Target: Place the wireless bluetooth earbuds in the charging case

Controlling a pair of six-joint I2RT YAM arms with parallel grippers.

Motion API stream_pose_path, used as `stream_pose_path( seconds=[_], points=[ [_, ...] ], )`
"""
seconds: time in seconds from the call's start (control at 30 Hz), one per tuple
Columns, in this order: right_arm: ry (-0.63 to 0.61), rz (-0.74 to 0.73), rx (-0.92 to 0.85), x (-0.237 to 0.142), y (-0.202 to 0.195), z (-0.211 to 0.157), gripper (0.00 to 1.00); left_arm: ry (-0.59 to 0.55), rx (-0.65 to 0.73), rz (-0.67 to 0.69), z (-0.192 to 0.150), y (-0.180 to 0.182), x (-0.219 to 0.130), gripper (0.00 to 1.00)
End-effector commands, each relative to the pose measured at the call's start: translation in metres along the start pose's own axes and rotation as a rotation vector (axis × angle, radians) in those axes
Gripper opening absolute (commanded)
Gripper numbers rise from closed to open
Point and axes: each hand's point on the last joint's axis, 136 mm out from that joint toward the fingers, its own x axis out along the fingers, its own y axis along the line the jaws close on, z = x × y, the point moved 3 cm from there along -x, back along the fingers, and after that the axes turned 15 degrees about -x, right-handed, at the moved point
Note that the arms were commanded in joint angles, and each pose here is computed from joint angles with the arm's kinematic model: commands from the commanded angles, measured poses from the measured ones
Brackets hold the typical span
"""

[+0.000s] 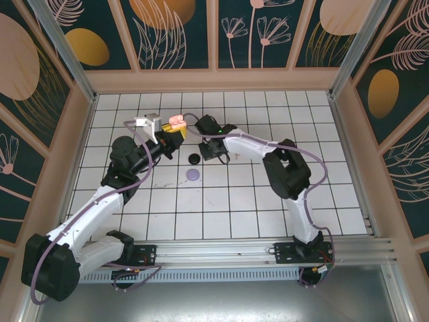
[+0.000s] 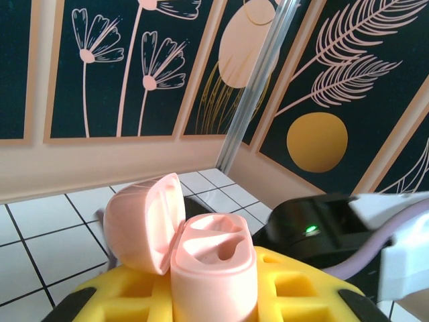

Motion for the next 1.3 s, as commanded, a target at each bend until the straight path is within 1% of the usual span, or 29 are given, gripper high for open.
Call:
stream_pose_path(
  seconds=[0.0, 0.1, 0.3, 0.37, 0.47, 0.53, 0.73, 0.93, 1.03, 1.27],
  points=[
    [-0.147, -0.032, 0.032, -0.055, -0.007, 0.026, 0.15, -0.043, 0.071, -0.031, 0.015, -0.009, 0.0, 0.0],
    [-0.196, -0.049, 0.042, -0.082, -0.015, 0.029, 0.15, -0.049, 0.1, -0.049, 0.015, -0.012, -0.001, 0.0],
    [-0.321, -0.087, 0.057, -0.146, -0.029, 0.036, 0.15, -0.023, 0.185, -0.149, 0.008, -0.024, -0.002, 0.0],
    [-0.367, -0.098, 0.063, -0.169, -0.032, 0.039, 0.15, -0.048, 0.214, -0.176, 0.006, -0.027, -0.006, 0.0],
    [-0.44, -0.102, 0.071, -0.203, -0.036, 0.043, 0.15, -0.129, 0.289, -0.223, 0.002, -0.032, -0.019, 0.0],
    [-0.498, -0.093, 0.068, -0.226, -0.036, 0.046, 0.15, -0.171, 0.344, -0.232, -0.003, -0.032, -0.027, 0.0],
    [-0.665, 0.006, 0.006, -0.281, -0.022, 0.053, 0.16, -0.174, 0.452, -0.245, -0.018, -0.034, -0.032, 0.0],
    [-0.805, 0.137, -0.127, -0.316, 0.011, 0.05, 0.16, -0.103, 0.501, -0.318, -0.039, -0.046, -0.021, 0.0],
    [-0.856, 0.183, -0.186, -0.328, 0.028, 0.045, 0.16, -0.097, 0.504, -0.36, -0.043, -0.054, -0.016, 0.0],
    [-0.908, 0.268, -0.267, -0.339, 0.06, 0.03, 0.16, -0.084, 0.498, -0.416, -0.048, -0.065, -0.005, 0.0]
  ],
)
